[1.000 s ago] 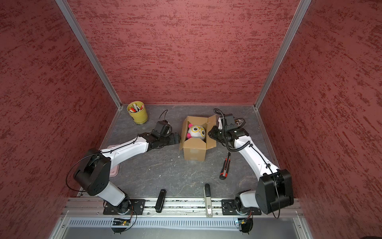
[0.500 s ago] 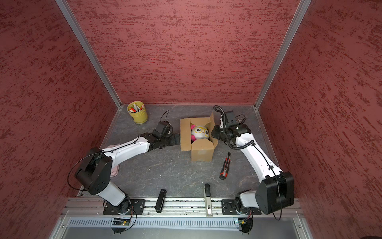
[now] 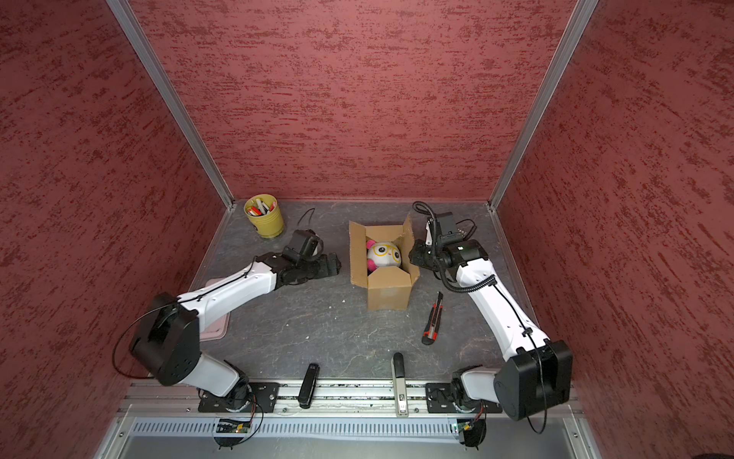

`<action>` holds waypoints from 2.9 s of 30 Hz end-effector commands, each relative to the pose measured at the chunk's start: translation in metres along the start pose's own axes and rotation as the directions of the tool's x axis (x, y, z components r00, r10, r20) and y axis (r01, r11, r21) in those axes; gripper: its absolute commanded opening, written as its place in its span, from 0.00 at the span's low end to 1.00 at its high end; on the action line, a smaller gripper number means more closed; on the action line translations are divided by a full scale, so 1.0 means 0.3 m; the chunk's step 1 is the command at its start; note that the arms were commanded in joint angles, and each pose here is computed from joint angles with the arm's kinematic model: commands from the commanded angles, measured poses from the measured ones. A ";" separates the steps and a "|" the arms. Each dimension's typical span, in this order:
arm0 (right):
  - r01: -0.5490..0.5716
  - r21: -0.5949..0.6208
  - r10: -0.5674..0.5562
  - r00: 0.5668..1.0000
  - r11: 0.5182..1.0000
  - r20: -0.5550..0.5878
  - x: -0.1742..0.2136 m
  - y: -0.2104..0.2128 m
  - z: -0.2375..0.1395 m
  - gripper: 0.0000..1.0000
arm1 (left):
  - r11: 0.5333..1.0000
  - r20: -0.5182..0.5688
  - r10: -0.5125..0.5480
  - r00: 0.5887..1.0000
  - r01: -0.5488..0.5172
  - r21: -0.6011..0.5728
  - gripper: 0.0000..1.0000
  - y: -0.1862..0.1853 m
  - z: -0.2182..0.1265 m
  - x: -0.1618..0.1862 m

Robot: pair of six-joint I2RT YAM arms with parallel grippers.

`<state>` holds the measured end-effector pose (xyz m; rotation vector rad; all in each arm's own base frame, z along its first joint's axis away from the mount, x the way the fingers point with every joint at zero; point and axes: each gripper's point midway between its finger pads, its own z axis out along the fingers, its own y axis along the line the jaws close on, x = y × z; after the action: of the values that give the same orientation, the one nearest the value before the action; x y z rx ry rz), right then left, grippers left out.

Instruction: Unpack the express box

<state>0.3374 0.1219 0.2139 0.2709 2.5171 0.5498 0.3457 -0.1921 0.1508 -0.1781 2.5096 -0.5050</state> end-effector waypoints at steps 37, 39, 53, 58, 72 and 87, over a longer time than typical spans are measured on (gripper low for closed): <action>0.020 -0.067 -0.021 1.000 0.998 -0.006 0.023 0.026 0.080 0.21 | 0.910 0.147 0.344 0.927 -0.368 0.191 1.00 -0.526 -0.284 -0.074; 0.021 -0.082 -0.021 1.000 0.996 -0.008 0.023 0.038 0.086 0.17 | 0.910 0.172 0.338 0.925 -0.368 0.192 1.00 -0.519 -0.337 -0.088; 0.074 -0.153 -0.081 0.996 0.985 -0.040 0.063 0.215 0.140 0.14 | 0.875 0.166 0.375 0.912 -0.407 0.262 1.00 -0.569 -0.389 -0.062; 0.086 -0.175 -0.096 0.994 0.981 -0.051 0.102 0.263 0.145 0.14 | 0.882 0.119 0.391 0.913 -0.408 0.237 1.00 -0.554 -0.286 -0.041; 0.111 -0.182 -0.128 0.988 0.977 -0.087 0.172 0.294 0.154 0.13 | 0.924 0.006 0.382 0.924 -0.382 0.033 1.00 -0.365 -0.009 -0.022; 0.110 -0.173 -0.129 0.987 0.979 -0.101 0.183 0.285 0.170 0.13 | 0.921 0.083 0.388 0.918 -0.382 -0.076 1.00 -0.295 -0.057 -0.082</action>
<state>0.3248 0.2312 0.1898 0.0188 2.5506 0.7590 0.3554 -0.2740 0.1988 0.2835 2.4277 -0.2916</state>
